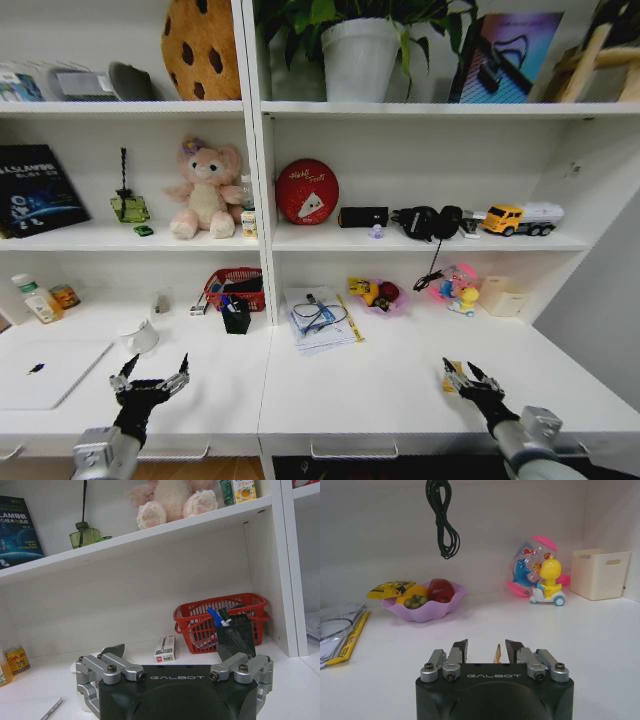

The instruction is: Organize the objects on the table.

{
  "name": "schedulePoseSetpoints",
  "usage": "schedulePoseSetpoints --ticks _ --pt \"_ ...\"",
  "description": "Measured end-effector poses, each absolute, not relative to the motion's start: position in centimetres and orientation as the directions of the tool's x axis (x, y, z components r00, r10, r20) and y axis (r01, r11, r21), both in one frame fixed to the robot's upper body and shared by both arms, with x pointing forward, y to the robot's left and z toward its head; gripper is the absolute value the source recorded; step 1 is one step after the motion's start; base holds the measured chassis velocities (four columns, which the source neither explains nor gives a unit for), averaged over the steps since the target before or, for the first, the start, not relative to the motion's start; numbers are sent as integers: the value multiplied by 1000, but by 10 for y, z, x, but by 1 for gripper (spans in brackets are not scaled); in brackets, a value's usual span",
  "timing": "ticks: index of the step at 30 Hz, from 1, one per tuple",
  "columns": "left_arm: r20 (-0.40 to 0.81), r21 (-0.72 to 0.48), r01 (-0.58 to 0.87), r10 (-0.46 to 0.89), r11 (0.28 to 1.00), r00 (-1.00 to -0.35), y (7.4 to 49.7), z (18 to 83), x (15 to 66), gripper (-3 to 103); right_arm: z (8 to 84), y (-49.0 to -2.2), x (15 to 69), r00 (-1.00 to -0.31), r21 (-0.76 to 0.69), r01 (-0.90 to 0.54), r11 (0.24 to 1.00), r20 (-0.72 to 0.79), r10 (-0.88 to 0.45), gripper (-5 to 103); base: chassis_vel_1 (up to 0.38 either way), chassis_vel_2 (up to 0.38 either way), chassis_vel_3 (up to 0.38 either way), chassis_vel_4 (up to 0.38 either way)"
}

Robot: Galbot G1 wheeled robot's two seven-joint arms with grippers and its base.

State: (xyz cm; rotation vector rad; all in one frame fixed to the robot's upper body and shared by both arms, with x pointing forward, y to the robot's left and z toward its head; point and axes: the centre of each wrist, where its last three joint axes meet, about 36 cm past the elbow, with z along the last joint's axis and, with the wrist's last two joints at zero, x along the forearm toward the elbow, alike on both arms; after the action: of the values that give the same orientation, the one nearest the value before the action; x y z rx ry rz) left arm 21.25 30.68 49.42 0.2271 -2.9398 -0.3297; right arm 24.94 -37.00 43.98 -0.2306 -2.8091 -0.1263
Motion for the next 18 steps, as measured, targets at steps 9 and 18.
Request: schedulePoseSetpoints --ticks 9,18 --pt "155 232 -131 -170 964 -973 307 494 213 100 440 -372 254 -928 86 200 976 337 160 15 0 0 0 0" --pt "155 232 -131 -170 964 -973 307 494 213 100 442 -376 258 -933 78 204 976 317 170 0 0 0 0 0"
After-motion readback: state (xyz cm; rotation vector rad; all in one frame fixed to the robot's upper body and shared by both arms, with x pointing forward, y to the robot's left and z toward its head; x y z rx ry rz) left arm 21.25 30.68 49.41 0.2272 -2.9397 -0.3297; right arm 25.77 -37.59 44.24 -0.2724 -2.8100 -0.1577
